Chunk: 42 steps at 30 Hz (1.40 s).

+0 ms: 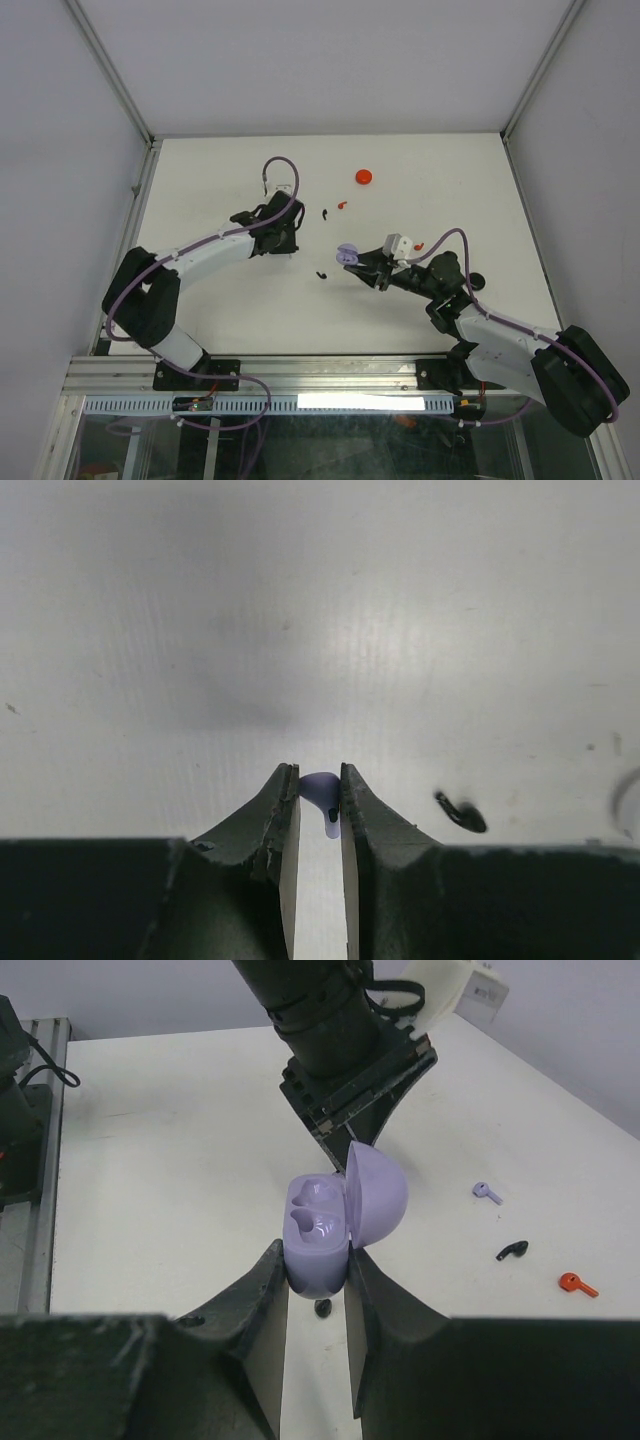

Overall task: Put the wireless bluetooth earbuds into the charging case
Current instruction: Pick up the earbud from the center of the board, then place the earbud in the charging case.

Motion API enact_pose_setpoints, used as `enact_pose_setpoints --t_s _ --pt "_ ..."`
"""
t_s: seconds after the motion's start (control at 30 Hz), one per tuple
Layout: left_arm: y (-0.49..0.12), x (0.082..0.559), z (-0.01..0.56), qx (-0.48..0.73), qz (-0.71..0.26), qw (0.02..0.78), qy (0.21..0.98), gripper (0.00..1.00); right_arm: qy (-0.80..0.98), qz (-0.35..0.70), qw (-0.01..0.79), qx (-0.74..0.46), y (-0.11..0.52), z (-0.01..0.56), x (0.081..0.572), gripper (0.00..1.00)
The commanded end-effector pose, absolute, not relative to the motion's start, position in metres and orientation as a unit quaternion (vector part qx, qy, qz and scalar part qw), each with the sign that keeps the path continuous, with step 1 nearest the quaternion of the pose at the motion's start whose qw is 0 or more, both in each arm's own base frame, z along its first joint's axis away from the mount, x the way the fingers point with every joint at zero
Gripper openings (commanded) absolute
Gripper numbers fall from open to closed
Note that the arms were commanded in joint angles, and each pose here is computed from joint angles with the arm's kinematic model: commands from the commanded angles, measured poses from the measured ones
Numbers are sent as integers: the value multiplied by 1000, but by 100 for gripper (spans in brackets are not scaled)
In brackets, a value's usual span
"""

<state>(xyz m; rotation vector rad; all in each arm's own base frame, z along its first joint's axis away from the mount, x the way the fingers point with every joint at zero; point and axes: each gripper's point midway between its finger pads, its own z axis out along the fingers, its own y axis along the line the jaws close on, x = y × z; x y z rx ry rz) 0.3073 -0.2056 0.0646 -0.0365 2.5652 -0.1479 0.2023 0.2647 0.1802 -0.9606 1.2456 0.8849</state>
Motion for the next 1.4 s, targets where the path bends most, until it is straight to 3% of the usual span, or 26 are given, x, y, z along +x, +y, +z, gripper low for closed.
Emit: enact_pose_setpoints --t_s 0.0,0.8,1.37 --pt "-231 320 124 -19 -116 383 916 14 510 365 667 -402 261 206 212 14" --pt "-310 272 261 29 -330 591 735 10 532 309 713 -337 239 207 235 13" --pt "-348 253 273 54 -382 608 694 9 527 307 720 -331 236 211 234 13"
